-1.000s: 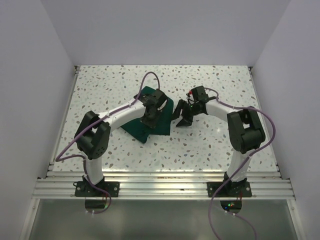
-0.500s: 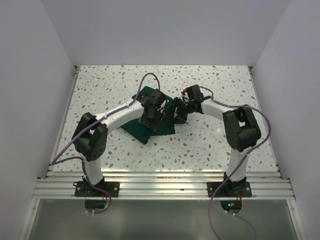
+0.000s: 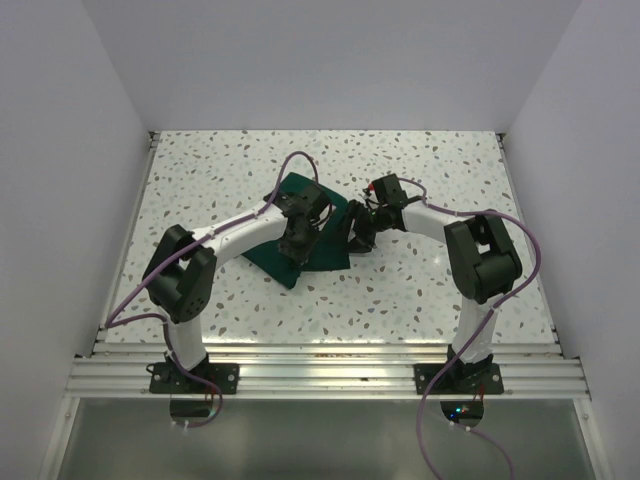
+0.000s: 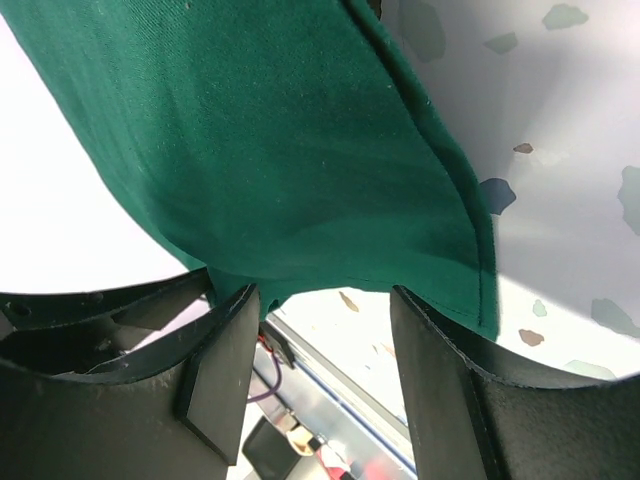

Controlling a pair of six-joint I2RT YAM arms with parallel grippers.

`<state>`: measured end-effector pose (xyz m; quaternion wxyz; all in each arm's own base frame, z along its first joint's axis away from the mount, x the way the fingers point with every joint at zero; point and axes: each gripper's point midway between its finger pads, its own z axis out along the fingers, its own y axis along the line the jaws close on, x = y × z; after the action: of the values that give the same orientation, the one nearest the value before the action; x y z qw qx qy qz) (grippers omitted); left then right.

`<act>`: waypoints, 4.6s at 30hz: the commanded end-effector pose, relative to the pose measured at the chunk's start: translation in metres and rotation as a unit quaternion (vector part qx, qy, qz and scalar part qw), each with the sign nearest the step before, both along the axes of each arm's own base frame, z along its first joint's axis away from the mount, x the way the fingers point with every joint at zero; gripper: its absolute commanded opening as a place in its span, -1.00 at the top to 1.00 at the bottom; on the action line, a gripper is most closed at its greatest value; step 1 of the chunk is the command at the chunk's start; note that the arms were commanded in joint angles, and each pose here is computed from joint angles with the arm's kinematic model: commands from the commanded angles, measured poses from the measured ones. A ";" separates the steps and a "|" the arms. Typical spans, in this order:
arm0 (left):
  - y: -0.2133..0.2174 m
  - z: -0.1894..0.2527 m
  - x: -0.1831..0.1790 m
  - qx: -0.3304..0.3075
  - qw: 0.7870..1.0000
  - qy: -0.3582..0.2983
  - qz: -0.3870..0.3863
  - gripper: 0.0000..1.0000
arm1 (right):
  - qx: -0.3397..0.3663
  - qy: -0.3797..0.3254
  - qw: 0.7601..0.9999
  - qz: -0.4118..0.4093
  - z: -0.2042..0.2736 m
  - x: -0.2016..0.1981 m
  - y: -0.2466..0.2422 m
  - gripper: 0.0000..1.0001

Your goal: Prepare the surgical pack

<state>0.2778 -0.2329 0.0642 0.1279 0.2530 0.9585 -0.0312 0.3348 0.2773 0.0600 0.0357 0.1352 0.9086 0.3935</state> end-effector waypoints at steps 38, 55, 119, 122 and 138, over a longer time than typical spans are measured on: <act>-0.022 0.091 0.034 -0.098 0.989 -0.108 0.024 1.00 | 0.086 -0.034 0.995 0.028 0.039 0.012 0.059 0.82; -0.039 0.086 0.031 -0.131 0.987 -0.090 -0.016 1.00 | 0.201 -0.160 0.963 -0.078 0.069 0.075 0.125 1.00; -0.039 0.120 0.067 -0.324 0.939 -0.115 0.027 0.11 | 0.068 -0.219 0.973 0.005 0.095 0.133 0.015 0.88; -0.049 0.113 0.071 -0.343 0.933 -0.104 0.020 0.16 | 0.086 -0.212 0.973 -0.009 0.097 0.148 0.023 0.88; -0.033 0.075 0.097 -0.157 0.975 -0.141 0.069 -0.77 | 0.032 -0.136 0.989 -0.045 0.065 0.124 0.002 0.29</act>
<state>0.3635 -0.2665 0.1361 0.2828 0.1572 0.9269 -0.1902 0.4556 0.2784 0.0849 0.1431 0.1232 0.8899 0.4153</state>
